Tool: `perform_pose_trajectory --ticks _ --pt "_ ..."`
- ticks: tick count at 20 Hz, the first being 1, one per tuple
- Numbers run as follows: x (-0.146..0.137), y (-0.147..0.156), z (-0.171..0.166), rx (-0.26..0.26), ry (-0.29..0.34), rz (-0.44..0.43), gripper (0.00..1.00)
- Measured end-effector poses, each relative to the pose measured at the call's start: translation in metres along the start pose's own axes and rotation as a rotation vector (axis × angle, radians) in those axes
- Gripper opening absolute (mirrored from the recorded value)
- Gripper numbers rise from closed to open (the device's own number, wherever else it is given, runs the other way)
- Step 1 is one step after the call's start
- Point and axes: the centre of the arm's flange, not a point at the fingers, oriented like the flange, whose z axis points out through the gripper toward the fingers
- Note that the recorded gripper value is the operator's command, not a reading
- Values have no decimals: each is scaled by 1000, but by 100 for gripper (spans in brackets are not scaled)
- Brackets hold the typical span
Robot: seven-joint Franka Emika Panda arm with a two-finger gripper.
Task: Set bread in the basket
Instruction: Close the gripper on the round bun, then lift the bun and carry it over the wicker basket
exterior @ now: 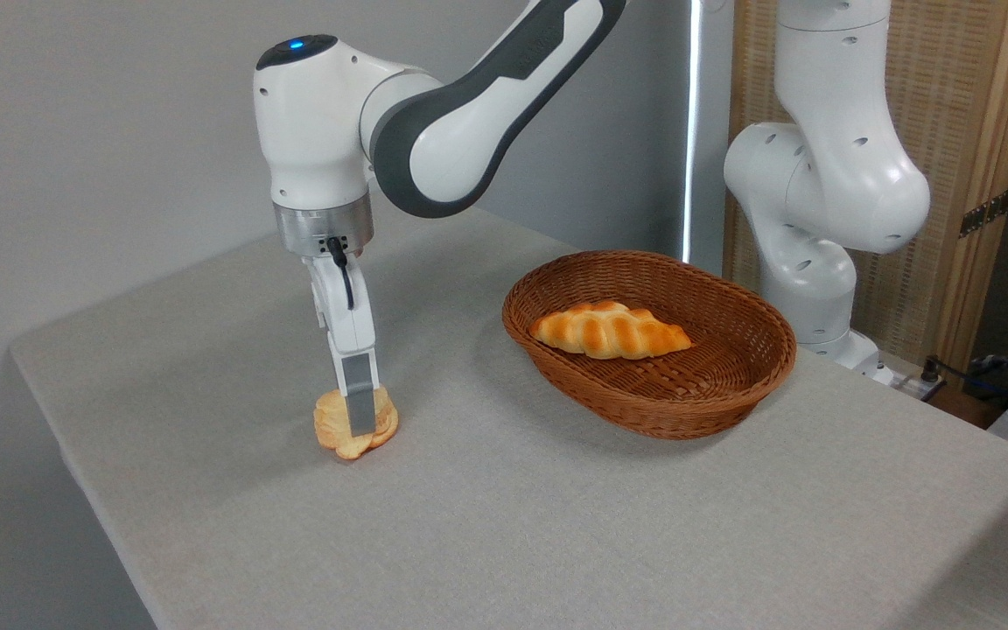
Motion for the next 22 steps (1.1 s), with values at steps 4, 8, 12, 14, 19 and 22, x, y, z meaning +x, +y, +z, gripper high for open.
perform_pose_trajectory --ticks 4,8,12,14,19,22 --pt "0 0 0 0 0 0 30" --pt "0 0 0 0 0 0 30" --pt "0 0 0 0 0 0 30" --pt "0 0 -2 1 3 -1 30" --pt "-3 1 -42 -96 -69 -19 30" --pt "-13 -5 -88 -144 -89 -50 30"
